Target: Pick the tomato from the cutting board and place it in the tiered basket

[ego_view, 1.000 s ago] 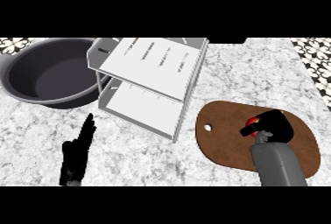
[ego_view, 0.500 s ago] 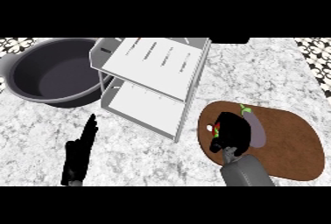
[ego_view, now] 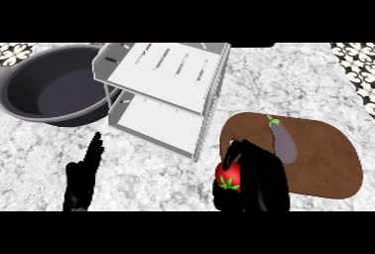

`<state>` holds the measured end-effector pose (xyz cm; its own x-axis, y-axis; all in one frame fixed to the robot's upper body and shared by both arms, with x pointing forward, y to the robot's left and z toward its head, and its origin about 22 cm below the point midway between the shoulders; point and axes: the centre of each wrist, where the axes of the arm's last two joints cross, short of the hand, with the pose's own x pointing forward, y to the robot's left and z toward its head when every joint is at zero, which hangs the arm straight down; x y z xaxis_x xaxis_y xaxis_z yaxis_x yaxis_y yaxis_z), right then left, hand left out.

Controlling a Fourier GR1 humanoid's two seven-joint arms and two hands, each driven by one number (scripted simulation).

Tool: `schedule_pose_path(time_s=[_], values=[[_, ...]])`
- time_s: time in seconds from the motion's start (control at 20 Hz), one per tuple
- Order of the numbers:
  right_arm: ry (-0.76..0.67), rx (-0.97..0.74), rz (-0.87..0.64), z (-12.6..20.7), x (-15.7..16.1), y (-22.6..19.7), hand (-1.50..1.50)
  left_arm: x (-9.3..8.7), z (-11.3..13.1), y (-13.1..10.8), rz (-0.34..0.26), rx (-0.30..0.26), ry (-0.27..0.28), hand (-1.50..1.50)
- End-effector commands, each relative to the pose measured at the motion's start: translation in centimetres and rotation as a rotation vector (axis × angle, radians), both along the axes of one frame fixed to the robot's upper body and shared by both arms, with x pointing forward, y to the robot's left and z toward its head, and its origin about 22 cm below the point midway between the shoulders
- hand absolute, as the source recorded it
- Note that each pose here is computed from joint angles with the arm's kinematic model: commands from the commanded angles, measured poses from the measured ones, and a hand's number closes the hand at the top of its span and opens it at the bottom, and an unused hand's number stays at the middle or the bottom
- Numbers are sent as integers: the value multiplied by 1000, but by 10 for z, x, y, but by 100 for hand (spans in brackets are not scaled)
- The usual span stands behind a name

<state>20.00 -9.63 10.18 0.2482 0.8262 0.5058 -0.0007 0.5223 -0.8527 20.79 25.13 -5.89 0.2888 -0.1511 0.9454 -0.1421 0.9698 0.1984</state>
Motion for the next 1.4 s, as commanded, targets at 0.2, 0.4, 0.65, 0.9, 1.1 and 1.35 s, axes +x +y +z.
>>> schedule_pose_path(time_s=[0.2, 0.4, 0.65, 0.9, 1.1, 1.35], values=[[-346, 35, -40, 106, -64, -13, 150, 3, 1, 8, -14, 8, -8, 0], [-381, -25, -38, 125, -76, -7, 150, 0, -3, 5, -22, 5, 13, 0], [-399, -27, -50, 140, -52, -2, 150, 6, 3, -2, -29, 26, -18, 0], [-376, -31, -74, 153, -16, 18, 150, 11, 4, -6, -37, 7, -26, 0], [-355, -11, -98, 170, 26, 23, 150, 5, -2, -1, -40, 3, -1, 0], [-326, -18, -68, 185, 64, 39, 150, 3, -2, -11, -40, -7, -15, 0]])
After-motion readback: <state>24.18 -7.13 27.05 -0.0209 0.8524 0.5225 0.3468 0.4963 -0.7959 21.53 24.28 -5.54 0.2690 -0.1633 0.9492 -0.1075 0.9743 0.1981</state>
